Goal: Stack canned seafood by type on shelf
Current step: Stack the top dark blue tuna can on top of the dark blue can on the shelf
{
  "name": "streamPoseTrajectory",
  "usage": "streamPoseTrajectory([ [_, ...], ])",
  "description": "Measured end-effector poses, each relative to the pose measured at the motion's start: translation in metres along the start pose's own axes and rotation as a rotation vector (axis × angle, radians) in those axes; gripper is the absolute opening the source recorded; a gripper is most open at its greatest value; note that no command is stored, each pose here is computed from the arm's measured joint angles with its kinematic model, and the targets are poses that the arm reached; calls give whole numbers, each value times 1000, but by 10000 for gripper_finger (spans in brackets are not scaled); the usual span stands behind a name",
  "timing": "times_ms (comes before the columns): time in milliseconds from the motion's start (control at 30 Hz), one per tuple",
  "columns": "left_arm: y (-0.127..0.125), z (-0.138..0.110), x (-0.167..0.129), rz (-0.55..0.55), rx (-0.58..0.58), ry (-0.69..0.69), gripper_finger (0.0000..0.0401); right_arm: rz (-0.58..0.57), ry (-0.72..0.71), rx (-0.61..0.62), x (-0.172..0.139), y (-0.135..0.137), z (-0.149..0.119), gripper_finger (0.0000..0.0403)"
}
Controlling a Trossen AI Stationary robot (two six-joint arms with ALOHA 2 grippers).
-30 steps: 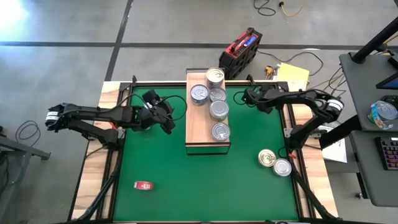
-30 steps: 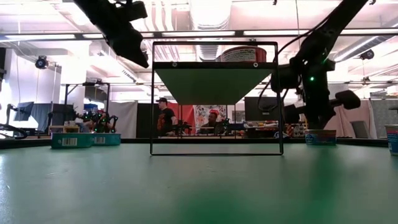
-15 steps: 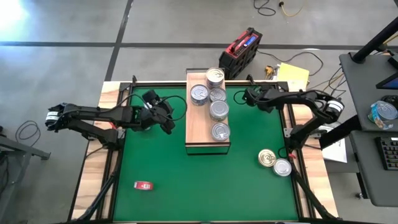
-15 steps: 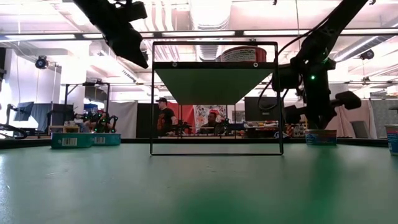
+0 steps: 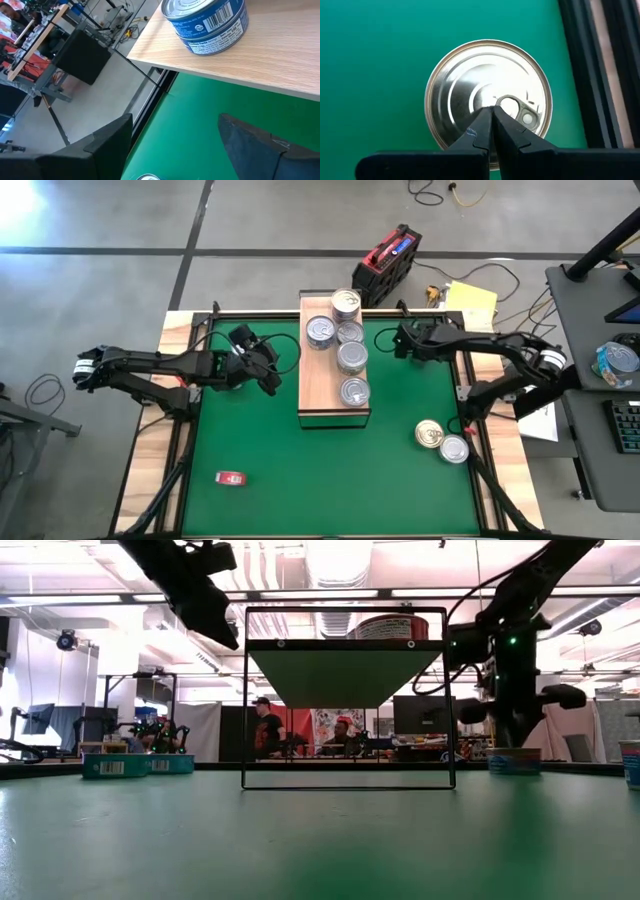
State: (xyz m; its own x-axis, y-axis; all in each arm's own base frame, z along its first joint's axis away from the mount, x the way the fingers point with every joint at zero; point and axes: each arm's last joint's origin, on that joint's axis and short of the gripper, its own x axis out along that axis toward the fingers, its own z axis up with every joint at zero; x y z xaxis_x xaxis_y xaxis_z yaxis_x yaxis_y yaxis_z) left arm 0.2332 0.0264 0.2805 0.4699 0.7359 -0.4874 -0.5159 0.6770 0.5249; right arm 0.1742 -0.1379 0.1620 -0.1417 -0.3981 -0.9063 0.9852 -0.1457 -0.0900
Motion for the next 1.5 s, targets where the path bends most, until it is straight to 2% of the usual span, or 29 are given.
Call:
streamPoseTrajectory([
  [267,0,0,0,-1,1,0,277,65,43,-119,-9,6,-13,9],
  [867,0,0,0,-2,18,0,277,213,148,-368,-34,23,-62,9],
  [1133,0,0,0,-2,22,-1,277,184,172,-341,-43,11,-66,9],
  [1500,0,0,0,-17,23,-1,277,118,263,-405,-49,-1,-77,9],
])
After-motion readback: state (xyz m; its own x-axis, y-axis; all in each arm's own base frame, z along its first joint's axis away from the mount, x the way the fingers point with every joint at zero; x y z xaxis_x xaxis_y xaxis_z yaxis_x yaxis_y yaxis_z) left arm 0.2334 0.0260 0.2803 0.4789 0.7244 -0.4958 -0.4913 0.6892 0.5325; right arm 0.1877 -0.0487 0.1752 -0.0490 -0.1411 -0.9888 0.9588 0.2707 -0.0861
